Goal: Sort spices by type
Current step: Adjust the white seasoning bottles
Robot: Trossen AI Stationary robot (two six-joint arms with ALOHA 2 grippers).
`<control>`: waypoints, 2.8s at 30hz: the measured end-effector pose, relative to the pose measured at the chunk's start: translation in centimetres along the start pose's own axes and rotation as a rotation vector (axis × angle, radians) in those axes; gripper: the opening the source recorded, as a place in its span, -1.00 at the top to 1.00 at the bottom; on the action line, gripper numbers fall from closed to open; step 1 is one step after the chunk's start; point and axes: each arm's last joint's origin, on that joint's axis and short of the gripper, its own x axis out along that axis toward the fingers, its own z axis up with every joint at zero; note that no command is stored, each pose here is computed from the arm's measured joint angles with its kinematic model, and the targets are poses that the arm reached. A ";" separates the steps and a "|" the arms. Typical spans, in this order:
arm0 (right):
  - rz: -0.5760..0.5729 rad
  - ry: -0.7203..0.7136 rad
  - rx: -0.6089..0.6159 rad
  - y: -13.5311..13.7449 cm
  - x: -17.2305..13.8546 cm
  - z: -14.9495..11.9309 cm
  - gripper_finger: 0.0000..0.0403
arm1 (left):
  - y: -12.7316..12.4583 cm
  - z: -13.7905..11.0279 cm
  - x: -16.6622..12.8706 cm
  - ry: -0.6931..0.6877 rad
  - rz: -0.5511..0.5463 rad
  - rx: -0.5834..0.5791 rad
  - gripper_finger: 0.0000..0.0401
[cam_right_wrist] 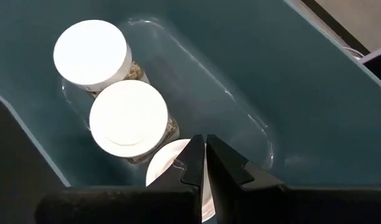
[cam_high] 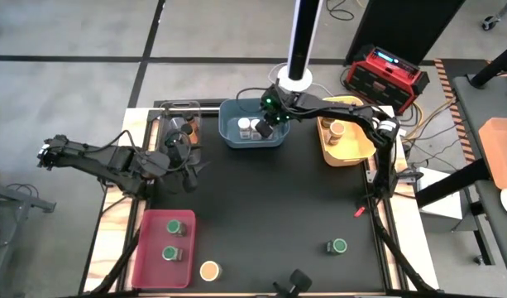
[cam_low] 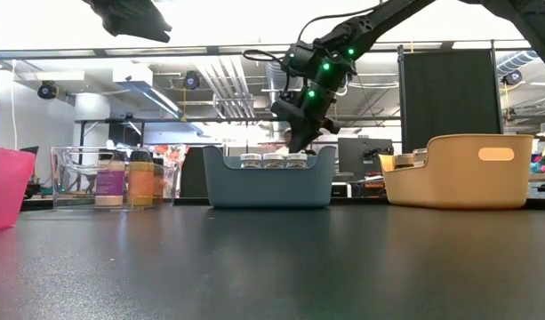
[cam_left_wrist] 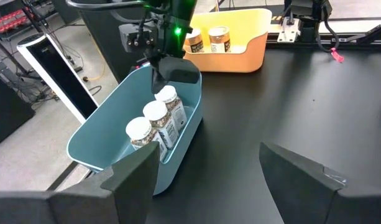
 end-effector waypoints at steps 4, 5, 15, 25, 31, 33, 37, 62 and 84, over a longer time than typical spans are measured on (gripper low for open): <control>0.034 0.004 -0.010 0.2 0.0 0.0 0.96 | 0.0 0.0 0.0 0.000 0.000 0.002 -0.30; 0.037 0.005 -0.013 0.2 0.0 0.0 0.96 | 0.0 0.0 0.0 0.000 0.000 0.003 -0.30; -0.002 -0.014 -0.043 0.1 -0.3 0.4 0.96 | 0.0 0.0 0.0 0.000 0.000 0.003 -0.30; 0.093 0.006 -0.121 3.5 -2.2 0.6 0.96 | 0.0 0.0 0.0 0.000 0.000 0.003 -0.30; 0.042 0.139 -0.205 6.6 -2.3 -2.1 0.96 | 0.0 0.0 0.0 0.001 0.000 0.003 -0.30; -0.030 0.160 -0.223 7.3 -2.4 -2.7 0.95 | 0.0 0.0 0.0 0.000 0.000 0.004 -0.30; -0.075 0.165 -0.227 7.5 -2.3 -3.1 0.96 | 0.0 0.0 0.0 0.001 0.000 0.011 -0.30; -0.137 0.128 -0.169 4.8 -1.3 -2.4 0.96 | 0.0 0.0 0.0 0.001 0.000 0.012 -0.30; -0.143 0.128 -0.170 4.4 -1.2 -2.3 0.96 | 0.0 0.0 0.0 0.001 0.000 0.004 -0.30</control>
